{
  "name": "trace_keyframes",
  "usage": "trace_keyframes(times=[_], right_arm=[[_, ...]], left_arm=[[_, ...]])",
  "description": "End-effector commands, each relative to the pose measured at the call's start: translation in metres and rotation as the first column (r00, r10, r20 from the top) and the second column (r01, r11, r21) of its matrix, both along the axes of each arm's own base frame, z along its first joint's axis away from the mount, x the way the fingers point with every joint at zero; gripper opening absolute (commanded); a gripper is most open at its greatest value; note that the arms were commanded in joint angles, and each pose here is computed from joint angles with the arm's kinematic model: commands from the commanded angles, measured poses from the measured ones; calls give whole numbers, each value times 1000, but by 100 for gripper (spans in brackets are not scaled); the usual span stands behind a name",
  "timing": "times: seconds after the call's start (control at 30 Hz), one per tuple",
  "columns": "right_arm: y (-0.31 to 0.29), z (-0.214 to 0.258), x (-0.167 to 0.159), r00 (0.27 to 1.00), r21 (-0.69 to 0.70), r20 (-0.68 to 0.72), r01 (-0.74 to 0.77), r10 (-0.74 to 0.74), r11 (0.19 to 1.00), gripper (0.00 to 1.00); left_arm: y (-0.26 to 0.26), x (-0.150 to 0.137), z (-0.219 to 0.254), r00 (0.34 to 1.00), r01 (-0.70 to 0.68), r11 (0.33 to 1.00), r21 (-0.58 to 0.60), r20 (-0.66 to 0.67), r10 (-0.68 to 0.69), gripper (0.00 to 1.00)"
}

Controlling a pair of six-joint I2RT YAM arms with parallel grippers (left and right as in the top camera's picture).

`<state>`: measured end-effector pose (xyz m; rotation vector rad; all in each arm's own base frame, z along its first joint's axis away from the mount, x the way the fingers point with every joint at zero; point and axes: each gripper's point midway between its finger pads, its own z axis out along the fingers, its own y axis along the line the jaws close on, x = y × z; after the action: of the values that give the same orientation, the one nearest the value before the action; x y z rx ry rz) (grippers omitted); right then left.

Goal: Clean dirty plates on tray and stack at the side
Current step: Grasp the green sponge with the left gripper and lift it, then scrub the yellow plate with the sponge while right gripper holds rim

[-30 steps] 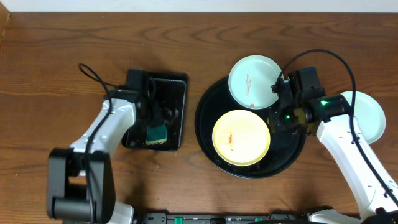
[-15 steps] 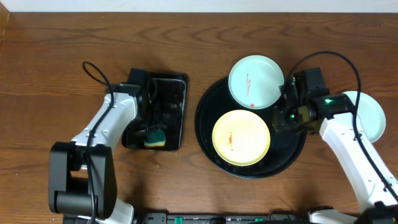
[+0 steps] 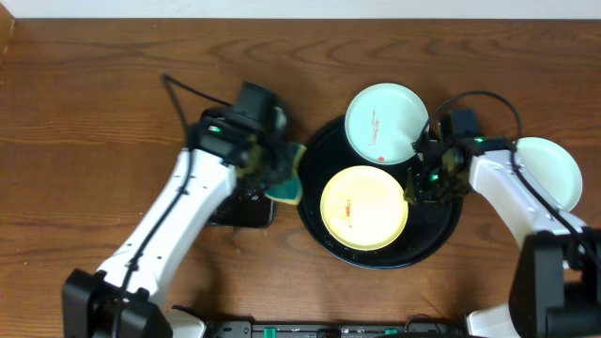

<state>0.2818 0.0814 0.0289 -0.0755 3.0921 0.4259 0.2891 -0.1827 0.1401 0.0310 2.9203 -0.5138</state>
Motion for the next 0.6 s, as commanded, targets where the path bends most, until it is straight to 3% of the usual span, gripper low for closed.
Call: trace_keyframes(times=[0.0, 0.07, 0.17, 0.57], right_arm=[[-6, -21, -4, 999, -79, -47, -11, 7, 997, 22], [5, -28, -7, 997, -41, -71, -27, 24, 999, 18], [10, -39, -10, 994, -67, -93, -57, 51, 996, 1], [7, -41, -10, 994, -107, -106, 17, -28, 994, 1]], left_arm=[[-23, -11, -8, 999, 10, 1000, -22, -39, -11, 7], [-34, -13, -11, 999, 24, 999, -28, -40, -25, 7], [-52, -17, -17, 997, 62, 997, -34, -35, -63, 8], [-130, -34, -78, 982, 121, 988, -98, -130, -134, 8]])
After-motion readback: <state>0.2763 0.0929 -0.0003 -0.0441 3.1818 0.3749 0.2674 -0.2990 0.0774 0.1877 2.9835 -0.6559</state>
